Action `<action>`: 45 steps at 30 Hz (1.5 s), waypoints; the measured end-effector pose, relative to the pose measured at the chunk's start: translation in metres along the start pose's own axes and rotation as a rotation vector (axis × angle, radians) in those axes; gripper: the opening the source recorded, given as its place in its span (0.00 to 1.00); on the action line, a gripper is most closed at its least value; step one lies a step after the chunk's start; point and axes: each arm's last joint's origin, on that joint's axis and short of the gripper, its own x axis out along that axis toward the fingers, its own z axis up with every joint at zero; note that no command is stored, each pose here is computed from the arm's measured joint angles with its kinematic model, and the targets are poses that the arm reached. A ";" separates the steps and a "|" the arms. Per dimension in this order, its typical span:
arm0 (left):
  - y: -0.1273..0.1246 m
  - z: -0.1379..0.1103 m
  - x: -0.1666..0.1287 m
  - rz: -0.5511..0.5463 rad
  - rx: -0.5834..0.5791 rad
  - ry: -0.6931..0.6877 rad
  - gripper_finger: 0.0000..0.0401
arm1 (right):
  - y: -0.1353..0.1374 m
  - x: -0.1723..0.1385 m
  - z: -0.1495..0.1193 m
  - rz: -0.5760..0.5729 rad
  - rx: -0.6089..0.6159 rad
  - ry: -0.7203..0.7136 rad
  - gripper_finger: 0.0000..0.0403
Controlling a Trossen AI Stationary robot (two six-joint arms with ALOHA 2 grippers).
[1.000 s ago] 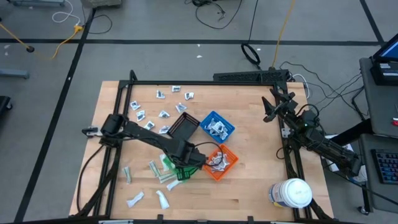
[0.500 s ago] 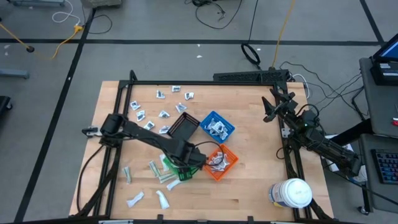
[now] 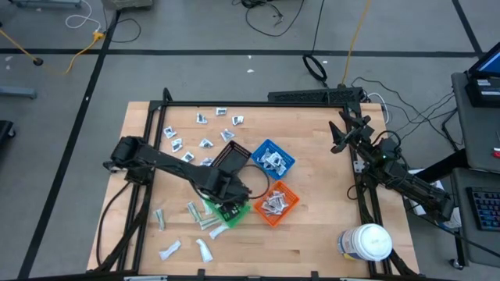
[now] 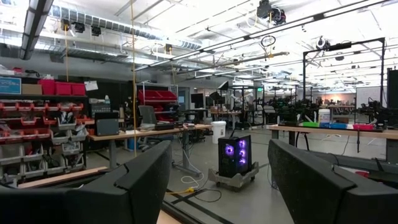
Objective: Pick & Place First Aid Supplies
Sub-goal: Put the green bandage into the green bin
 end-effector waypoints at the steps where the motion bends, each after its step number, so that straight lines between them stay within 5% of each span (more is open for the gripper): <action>1: 0.002 -0.004 0.001 0.003 -0.024 0.008 0.58 | 0.000 0.000 0.000 0.000 0.000 0.000 0.65; 5: 0.008 -0.027 0.001 0.002 -0.076 0.048 0.57 | 0.000 0.000 0.000 0.000 0.000 0.000 0.65; 13: 0.023 -0.079 0.010 0.025 -0.003 0.133 0.62 | 0.000 0.000 0.000 0.000 0.000 0.000 0.65; 27: 0.050 -0.160 0.050 0.031 -0.128 0.254 0.68 | 0.000 0.000 0.000 0.000 0.000 0.000 0.65; 39: 0.056 -0.202 0.070 0.098 -0.235 0.327 0.68 | 0.000 0.000 0.000 0.000 0.000 0.000 0.65; 45: 0.052 -0.212 0.086 -0.012 -0.216 0.325 0.68 | 0.000 0.000 0.000 0.000 0.000 0.000 0.65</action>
